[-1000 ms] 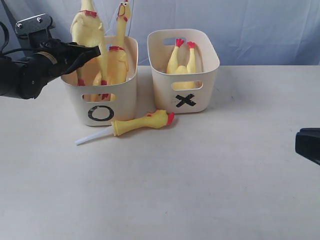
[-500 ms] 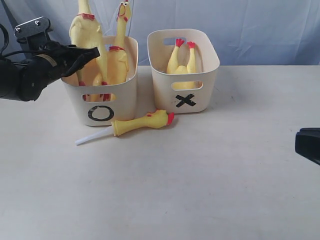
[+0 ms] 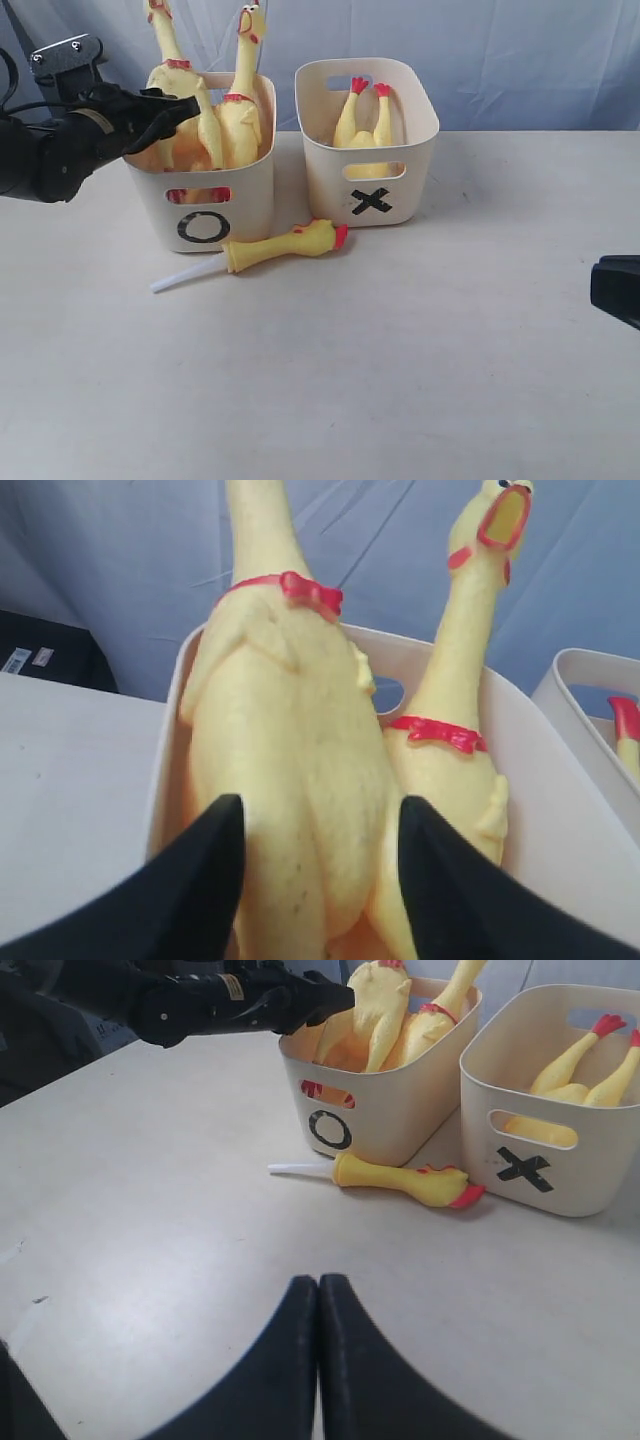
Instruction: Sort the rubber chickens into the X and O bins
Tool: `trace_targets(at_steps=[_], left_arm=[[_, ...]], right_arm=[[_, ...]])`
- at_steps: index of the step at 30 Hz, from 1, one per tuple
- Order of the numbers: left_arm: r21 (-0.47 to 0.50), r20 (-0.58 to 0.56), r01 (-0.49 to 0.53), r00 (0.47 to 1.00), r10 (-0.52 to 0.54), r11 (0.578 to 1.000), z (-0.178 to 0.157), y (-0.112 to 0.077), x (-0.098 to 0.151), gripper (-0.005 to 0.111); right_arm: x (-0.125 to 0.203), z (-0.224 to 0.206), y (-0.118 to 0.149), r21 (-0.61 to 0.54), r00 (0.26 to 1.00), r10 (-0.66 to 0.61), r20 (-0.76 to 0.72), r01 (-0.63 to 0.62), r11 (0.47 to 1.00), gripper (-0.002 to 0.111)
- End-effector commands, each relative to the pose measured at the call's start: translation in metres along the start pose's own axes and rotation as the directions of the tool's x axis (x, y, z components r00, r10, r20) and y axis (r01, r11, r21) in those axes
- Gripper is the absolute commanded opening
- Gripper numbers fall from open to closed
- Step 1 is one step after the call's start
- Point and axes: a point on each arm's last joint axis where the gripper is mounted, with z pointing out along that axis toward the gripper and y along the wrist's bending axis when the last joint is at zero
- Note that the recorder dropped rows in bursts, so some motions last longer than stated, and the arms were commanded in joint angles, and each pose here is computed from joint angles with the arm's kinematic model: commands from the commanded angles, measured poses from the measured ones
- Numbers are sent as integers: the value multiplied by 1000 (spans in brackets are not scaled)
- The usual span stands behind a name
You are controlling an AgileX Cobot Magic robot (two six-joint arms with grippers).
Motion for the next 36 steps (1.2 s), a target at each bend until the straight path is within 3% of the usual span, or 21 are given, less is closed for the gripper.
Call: trace_targets(at_steps=[1, 6, 10, 15, 18, 23, 26, 36], left_arm=[[14, 22, -14, 1000, 13, 1000, -1, -1, -3, 55], [23, 47, -17, 999, 16, 1000, -1, -2, -5, 55], [55, 129, -35, 991, 27, 998, -7, -8, -20, 55], [98, 185, -185, 969, 165, 978, -19, -19, -36, 54], [136, 203, -278, 947, 248, 951, -27, -28, -44, 45], [195, 213, -479, 873, 440, 856, -49, -40, -50, 16], [201, 209, -540, 839, 503, 817, -66, -43, -53, 7], [262, 138, -734, 671, 729, 626, -134, -45, -44, 2]], right_arm=[[0, 0, 0, 4, 1000, 5, 12, -5, 1000, -1], [0, 0, 0, 4, 1000, 5, 12, -5, 1000, -1], [0, 0, 0, 4, 1000, 5, 12, -5, 1000, -1], [0, 0, 0, 4, 1000, 5, 12, -5, 1000, -1], [0, 0, 0, 4, 1000, 5, 12, -5, 1000, -1], [0, 0, 0, 6, 1000, 4, 16, -5, 1000, -1], [0, 0, 0, 6, 1000, 4, 16, -5, 1000, -1], [0, 0, 0, 6, 1000, 4, 16, -5, 1000, -1]])
